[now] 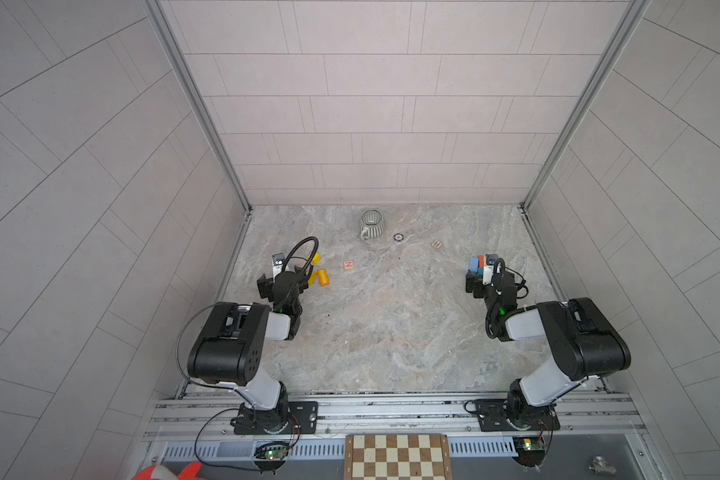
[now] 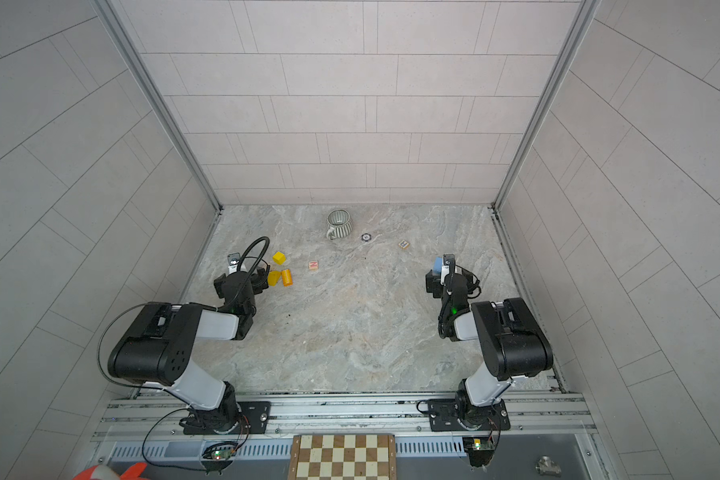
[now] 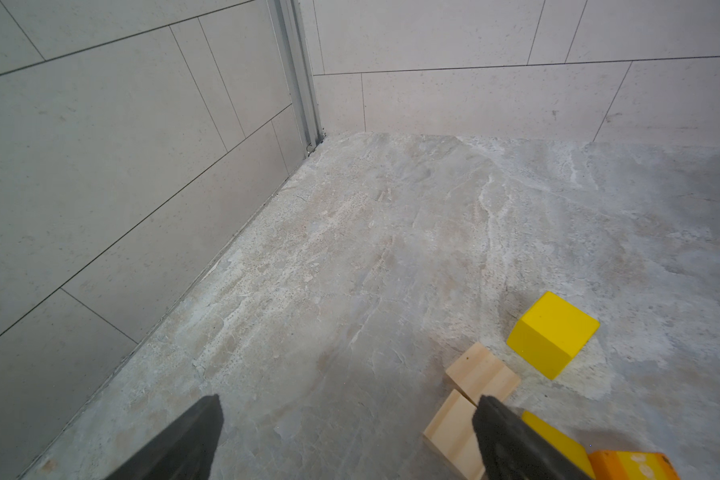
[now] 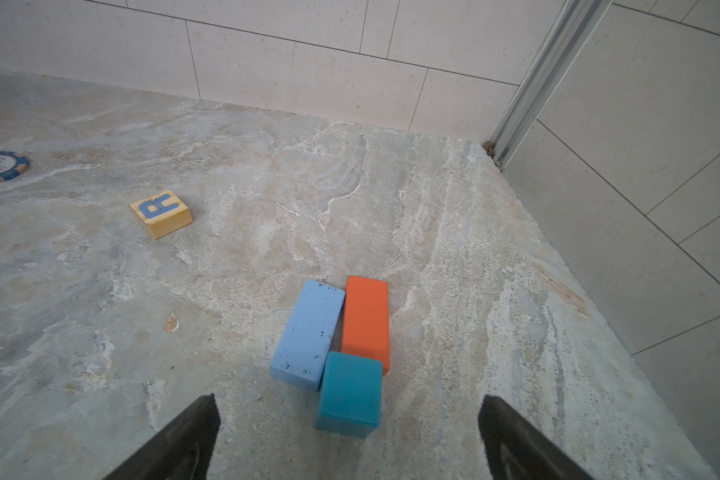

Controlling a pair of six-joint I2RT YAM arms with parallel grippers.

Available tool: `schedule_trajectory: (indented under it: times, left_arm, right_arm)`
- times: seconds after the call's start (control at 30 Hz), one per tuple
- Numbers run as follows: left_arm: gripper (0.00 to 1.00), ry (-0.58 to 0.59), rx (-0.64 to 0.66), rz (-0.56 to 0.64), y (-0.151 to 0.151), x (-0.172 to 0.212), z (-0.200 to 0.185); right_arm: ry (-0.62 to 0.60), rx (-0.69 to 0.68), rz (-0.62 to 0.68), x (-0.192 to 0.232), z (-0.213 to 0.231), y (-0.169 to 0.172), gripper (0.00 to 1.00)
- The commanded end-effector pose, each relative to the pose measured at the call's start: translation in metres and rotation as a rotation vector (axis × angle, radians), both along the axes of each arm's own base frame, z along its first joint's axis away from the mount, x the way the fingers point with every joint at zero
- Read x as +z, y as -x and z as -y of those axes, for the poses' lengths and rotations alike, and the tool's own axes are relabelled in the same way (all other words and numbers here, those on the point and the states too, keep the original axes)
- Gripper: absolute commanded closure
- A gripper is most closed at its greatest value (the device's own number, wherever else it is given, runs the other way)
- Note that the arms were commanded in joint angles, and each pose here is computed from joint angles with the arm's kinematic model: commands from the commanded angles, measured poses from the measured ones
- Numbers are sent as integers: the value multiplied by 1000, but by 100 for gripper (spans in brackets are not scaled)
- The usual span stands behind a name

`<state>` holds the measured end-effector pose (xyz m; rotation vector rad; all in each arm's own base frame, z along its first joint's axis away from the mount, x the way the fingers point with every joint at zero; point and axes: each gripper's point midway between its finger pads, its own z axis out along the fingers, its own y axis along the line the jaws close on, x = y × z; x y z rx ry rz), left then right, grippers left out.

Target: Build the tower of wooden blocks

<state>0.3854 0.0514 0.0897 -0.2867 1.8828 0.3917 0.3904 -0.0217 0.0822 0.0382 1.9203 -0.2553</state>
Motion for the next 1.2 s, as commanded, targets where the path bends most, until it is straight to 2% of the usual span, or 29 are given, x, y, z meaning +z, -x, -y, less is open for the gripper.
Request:
schedule_trajectory:
  times: [0.0,0.4,0.53,0.7,0.87,1.0,1.1,1.17]
  left_arm:
    - [0,8,8,18,0,4,1]
    - [0,12,11,16,0,4,0]
    - [0,-1,26,15,0,11,0]
    - [0,-45,92,-80,-6,48,-4]
    - [0,48,51,-89,-3,102,12]
    - [0,156,-54,-134,11,136,41]
    - [0,184,-97,-195,35,159,62]
    - [0,216,-101,-264,54,164,70]
  right_arm:
    - [-6,3,23,8,0,-2,1]
    - [-34,10,29,9,4,-3,1]
    - [-24,-144,47,33,27,9,1]
    - [-60,-223,66,79,37,21,1]
    - [-201,-231,19,121,29,32,4]
    - [-315,-203,-41,153,15,46,7]
    - [-389,-139,-128,169,-7,52,9]
    - [-391,-66,-203,176,-31,55,9]
